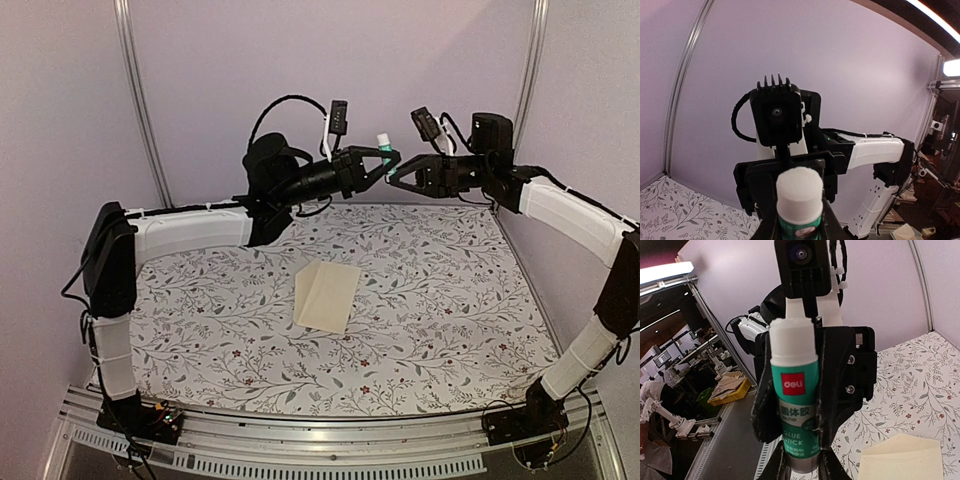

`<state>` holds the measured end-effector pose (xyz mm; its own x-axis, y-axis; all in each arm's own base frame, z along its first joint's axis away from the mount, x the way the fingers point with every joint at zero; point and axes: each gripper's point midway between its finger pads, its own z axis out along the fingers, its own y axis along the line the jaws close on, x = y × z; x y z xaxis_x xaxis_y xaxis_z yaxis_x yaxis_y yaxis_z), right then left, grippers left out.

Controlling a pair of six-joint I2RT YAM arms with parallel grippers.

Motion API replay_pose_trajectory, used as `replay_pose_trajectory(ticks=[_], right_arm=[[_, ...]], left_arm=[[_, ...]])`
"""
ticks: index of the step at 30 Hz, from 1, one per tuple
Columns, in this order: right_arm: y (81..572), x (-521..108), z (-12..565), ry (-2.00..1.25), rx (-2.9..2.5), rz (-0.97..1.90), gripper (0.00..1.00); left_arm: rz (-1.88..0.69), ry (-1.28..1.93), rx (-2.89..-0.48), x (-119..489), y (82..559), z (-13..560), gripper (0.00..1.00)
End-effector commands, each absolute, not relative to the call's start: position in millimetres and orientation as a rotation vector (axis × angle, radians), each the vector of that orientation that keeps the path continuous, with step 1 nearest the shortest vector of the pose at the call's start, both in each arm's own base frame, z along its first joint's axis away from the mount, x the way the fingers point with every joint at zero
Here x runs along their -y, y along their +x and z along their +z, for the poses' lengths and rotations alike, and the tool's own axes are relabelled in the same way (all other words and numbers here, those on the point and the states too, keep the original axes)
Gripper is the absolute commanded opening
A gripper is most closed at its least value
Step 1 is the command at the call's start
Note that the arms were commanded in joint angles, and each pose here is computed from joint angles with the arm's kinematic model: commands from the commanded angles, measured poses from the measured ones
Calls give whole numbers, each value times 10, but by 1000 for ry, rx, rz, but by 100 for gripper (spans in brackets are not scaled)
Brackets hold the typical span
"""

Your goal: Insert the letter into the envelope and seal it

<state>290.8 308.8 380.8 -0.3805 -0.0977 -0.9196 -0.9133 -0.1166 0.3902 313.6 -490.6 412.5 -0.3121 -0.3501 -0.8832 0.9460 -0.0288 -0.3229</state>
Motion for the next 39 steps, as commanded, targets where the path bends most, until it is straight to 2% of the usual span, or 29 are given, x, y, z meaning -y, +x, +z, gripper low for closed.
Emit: replay_pose_trajectory(ticks=[1, 3, 4, 8, 11, 18, 27, 39], right_arm=[[2678, -3024, 3931, -1220, -1448, 1707, 31], [2786, -3010, 3850, -1123, -1541, 1666, 35], [2875, -3004, 3798, -1069, -1599, 1575, 40], [3313, -2917, 3477, -981, -1722, 934, 47], [3529, -2762, 3393, -931, -1755, 667, 50], [3517, -2911, 3586, -964, -1685, 621, 49], [3430, -3046, 3803, -1011, -1610, 655, 35], [3181, -3134, 3840, -1093, -1560, 776, 32]], left_arm=[[-1509, 694, -1155, 4782, 3322, 4210, 0], [-1450, 639, -1165, 4750, 3378, 4299, 0], [-1416, 608, -1179, 4743, 3405, 4325, 0], [-1291, 467, -1265, 4718, 3517, 4333, 0], [-1243, 436, -1293, 4758, 3487, 4318, 0], [-1241, 395, -1323, 4854, 3416, 4246, 0], [-1249, 412, -1310, 4902, 3393, 4237, 0], [-1242, 410, -1310, 4913, 3412, 4213, 0]])
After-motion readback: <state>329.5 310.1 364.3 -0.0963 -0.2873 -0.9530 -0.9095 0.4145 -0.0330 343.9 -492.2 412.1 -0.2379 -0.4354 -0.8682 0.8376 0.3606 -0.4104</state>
